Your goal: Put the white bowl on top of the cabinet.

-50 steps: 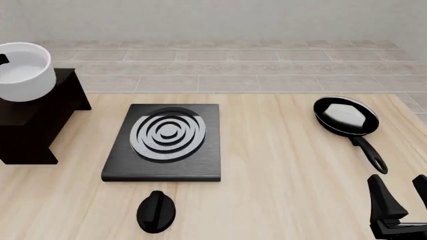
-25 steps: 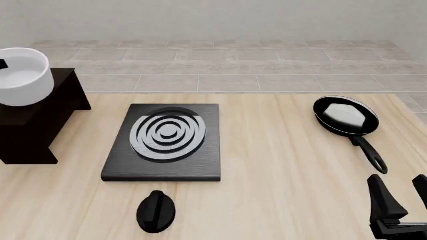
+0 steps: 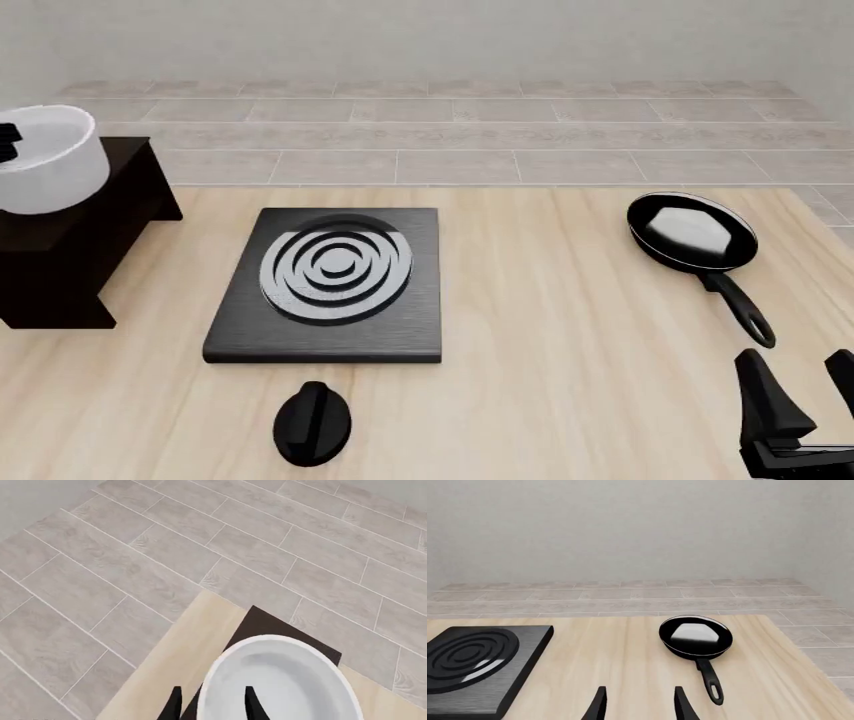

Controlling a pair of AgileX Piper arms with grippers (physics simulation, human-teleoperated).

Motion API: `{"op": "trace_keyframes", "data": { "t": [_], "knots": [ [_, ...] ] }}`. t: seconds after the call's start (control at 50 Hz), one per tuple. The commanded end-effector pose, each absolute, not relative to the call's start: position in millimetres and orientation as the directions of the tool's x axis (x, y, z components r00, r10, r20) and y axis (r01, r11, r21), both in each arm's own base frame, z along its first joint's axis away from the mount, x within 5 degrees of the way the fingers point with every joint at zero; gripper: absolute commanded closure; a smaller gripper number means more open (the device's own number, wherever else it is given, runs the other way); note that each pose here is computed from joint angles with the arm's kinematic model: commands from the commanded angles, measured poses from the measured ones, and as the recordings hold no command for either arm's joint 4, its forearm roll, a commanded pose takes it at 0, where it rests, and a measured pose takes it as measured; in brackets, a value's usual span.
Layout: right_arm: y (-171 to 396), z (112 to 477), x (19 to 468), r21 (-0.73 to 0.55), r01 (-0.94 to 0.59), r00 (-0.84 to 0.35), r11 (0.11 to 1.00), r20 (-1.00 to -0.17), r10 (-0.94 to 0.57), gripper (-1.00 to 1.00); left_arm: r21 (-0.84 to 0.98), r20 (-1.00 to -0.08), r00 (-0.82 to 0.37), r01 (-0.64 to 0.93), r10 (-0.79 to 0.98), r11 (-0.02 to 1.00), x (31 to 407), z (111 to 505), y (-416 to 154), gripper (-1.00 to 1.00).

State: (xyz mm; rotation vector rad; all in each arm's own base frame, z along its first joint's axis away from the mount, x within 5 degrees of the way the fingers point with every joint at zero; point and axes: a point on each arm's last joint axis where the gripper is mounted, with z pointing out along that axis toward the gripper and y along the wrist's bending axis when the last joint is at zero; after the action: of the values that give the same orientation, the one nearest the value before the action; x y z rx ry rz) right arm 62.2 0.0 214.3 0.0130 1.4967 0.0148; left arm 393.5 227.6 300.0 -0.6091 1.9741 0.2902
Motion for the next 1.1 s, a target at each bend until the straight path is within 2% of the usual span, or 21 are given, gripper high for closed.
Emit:
{"op": "trace_keyframes", "data": {
  "t": [0.02,0.4,1.1],
  "knots": [
    [0,214,62,0.018,-0.002,0.074,1.0,-0.997,0.018,-1.0,-0.057,-0.876,-0.384,-0.52,-0.293,0.852,396,293,225,-1.0],
    [0,214,62,0.018,-0.002,0.074,1.0,-0.997,0.018,-1.0,-0.025,-0.906,-0.358,-0.483,-0.224,0.875,387,343,208,-1.0],
    [0,214,62,0.018,-0.002,0.074,1.0,-0.997,0.018,-1.0,-0.032,-0.925,-0.322,-0.467,-0.204,0.884,372,375,190,-1.0]
  ]
}}
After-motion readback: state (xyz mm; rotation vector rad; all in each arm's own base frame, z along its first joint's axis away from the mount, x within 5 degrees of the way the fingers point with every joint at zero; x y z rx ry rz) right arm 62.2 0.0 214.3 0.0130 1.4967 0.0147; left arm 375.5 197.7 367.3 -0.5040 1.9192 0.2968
